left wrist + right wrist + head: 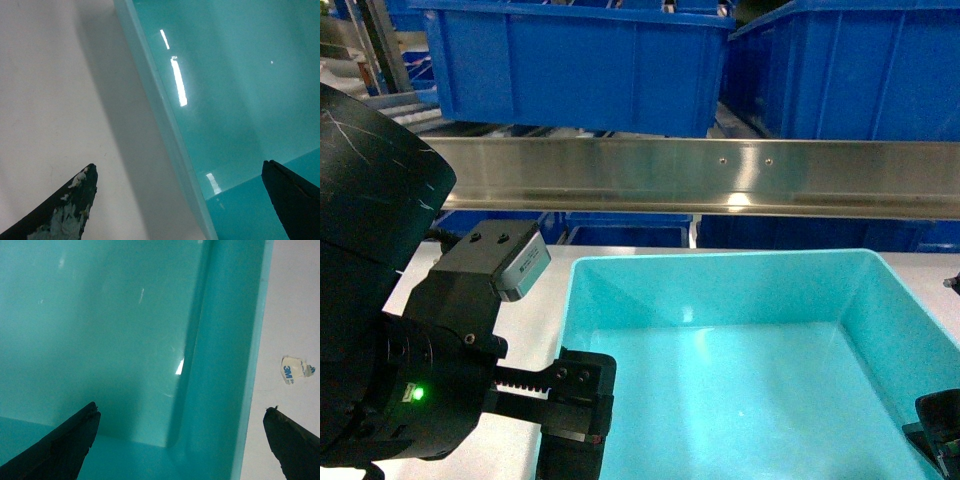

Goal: Organize blue bins on left shelf correctly

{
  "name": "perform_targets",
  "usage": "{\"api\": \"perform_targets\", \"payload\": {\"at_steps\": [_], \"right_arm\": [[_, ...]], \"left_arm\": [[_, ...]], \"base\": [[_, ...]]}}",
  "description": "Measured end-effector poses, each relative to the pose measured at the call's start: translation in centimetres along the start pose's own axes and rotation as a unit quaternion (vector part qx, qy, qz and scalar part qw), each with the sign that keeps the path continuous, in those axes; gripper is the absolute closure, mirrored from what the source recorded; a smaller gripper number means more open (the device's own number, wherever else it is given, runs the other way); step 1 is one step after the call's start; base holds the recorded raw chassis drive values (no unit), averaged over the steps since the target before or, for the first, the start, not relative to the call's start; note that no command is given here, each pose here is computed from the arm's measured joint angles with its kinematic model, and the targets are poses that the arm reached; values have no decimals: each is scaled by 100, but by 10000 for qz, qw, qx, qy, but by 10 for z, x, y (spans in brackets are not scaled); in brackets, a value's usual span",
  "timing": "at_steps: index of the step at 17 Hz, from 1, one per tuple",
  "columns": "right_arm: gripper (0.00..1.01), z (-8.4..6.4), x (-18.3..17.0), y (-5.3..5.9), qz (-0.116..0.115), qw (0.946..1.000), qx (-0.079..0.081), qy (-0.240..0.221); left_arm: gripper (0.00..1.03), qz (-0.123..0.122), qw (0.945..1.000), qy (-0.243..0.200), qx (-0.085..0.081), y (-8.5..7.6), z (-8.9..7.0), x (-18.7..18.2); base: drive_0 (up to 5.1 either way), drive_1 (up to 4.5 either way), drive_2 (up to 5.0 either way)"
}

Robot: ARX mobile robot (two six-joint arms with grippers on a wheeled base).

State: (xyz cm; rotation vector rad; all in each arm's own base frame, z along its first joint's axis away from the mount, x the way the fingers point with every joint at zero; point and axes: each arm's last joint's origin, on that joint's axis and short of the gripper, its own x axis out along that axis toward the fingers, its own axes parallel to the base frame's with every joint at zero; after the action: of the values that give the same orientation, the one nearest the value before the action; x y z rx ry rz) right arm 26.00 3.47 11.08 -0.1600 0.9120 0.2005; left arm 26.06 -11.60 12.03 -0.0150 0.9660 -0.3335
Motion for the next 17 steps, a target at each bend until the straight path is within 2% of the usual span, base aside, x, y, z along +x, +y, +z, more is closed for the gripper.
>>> {"api": "perform_targets", "payload": {"at_steps": [2, 4, 8, 12, 17], "right_arm": [[3, -3, 2, 0, 9, 10000, 9, 45], [3, -4, 3, 1, 7, 10000, 53, 26], [3, -4, 3, 1, 5, 10000, 76, 9], [3, -4, 3, 1, -36, 9993, 68, -364], [3, -4, 3, 1, -37, 9993, 68, -360]], "left_arm": [[5, 11, 9999, 101, 13, -2, -3, 1], [5, 125, 9992, 371, -30, -2, -15, 8], [5, 184, 9988, 441, -63, -1, -18, 12], [5, 302, 9983, 484, -73, 0, -20, 15], [5, 305, 9983, 481, -73, 0, -20, 15]], "base": [[0, 0, 0], [0, 0, 0], [0, 0, 0], [0, 0, 0], [0, 0, 0]]}}
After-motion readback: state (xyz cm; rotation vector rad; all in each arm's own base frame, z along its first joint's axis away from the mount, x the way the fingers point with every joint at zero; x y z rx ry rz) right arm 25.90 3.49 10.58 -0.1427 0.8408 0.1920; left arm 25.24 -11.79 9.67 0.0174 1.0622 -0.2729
